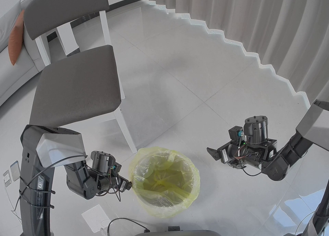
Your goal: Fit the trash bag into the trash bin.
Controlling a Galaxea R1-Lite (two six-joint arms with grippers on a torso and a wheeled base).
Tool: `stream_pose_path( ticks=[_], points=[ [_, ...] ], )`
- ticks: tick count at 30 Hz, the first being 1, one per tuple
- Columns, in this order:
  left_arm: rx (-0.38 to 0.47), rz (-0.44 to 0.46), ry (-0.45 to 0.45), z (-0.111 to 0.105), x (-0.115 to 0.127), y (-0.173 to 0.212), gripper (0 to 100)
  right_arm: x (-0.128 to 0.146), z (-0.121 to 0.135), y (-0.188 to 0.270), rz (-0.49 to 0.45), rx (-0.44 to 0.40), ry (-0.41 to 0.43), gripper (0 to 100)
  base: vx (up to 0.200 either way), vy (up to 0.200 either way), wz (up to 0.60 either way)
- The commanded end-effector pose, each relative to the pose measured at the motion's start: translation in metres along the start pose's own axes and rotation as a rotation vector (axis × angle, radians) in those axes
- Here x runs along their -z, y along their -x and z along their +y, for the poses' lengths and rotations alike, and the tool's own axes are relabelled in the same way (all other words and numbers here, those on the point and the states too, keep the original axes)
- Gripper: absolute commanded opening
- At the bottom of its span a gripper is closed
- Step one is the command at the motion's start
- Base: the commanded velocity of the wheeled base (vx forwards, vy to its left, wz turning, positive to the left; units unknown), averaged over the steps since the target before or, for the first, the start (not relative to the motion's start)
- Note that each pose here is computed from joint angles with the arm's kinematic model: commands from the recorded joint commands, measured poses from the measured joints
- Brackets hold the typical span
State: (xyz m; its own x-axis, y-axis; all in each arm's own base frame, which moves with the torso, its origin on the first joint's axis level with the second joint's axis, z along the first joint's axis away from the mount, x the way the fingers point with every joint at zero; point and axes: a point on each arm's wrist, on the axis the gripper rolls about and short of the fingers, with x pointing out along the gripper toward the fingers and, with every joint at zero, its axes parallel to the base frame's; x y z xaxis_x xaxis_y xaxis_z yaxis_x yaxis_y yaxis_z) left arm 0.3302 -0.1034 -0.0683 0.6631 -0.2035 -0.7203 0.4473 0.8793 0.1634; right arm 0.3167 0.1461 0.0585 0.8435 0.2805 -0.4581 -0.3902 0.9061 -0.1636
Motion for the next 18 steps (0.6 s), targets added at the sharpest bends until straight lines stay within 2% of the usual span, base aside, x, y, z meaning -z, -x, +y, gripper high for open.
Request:
stream_pose_path(
  ticks=[1,6,8,11,18],
  points=[
    [-0.016,0.018,0.023,0.008,0.005,0.007,100,-0.005,-0.021,0.004,-0.015,0.045,-0.035,100,0.000,0.000,0.00],
    [-0.015,-0.041,0.063,0.021,0.010,0.045,100,0.022,-0.049,-0.023,0.068,0.102,-0.073,100,0.000,0.000,0.00],
    [-0.002,-0.089,0.090,0.024,0.012,0.063,100,0.042,-0.070,-0.044,0.122,0.150,-0.098,100,0.000,0.000,0.00],
    [-0.009,-0.122,0.110,0.023,0.013,0.072,100,0.063,-0.087,-0.062,0.214,0.175,-0.116,100,0.000,0.000,0.00],
    [-0.010,-0.202,0.178,0.021,0.016,0.086,100,0.065,-0.111,-0.090,0.298,0.207,-0.142,100,0.000,0.000,0.00]
  ],
)
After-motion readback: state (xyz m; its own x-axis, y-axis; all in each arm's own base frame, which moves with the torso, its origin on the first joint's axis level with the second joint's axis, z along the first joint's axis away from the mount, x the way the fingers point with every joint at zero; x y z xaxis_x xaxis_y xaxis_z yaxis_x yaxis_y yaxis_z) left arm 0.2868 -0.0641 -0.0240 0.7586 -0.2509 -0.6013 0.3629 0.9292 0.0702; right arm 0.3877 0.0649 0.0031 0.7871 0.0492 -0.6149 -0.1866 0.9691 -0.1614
